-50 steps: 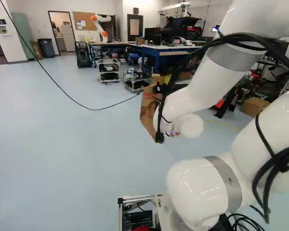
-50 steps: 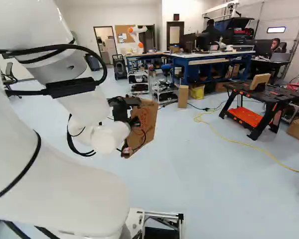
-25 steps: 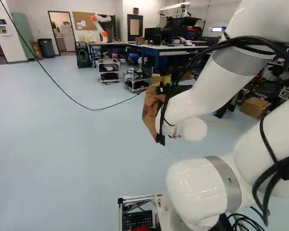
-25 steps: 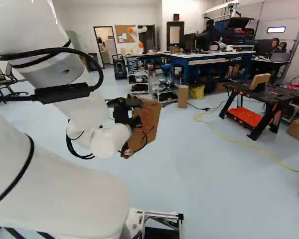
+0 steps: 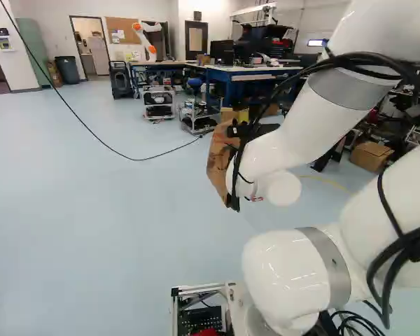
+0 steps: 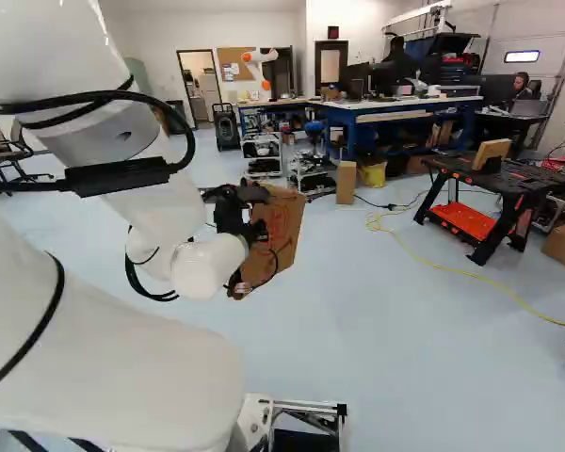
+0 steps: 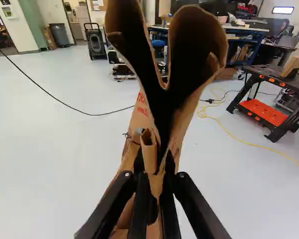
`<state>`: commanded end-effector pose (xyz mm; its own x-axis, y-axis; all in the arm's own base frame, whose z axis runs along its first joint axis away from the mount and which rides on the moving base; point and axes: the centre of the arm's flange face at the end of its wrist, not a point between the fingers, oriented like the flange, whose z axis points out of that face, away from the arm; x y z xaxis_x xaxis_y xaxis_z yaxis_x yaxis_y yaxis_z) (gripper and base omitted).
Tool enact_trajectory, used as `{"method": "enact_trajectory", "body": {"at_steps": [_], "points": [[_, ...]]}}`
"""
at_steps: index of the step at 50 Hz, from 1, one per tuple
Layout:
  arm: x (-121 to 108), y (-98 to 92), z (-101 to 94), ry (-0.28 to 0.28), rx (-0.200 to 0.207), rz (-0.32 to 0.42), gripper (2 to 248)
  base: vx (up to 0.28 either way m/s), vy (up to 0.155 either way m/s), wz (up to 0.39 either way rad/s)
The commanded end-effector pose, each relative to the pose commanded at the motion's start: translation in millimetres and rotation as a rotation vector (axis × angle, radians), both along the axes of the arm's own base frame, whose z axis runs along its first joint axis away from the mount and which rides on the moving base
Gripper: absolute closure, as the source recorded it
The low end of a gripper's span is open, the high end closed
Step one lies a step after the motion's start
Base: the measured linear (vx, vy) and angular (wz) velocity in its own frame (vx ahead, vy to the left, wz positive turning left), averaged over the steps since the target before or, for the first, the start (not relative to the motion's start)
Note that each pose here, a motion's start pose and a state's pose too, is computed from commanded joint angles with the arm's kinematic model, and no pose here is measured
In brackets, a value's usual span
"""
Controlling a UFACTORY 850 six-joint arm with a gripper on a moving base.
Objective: Pick up the grocery bag from the ground
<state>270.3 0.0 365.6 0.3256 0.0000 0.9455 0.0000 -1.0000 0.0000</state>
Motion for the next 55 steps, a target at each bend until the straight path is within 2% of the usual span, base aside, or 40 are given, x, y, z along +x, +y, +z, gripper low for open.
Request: {"method": "enact_trajectory", "body": {"at_steps": [55], "points": [[0.0,0.0,0.0,0.000,0.000,0.000,228,0.000,0.000,0.000]]}}
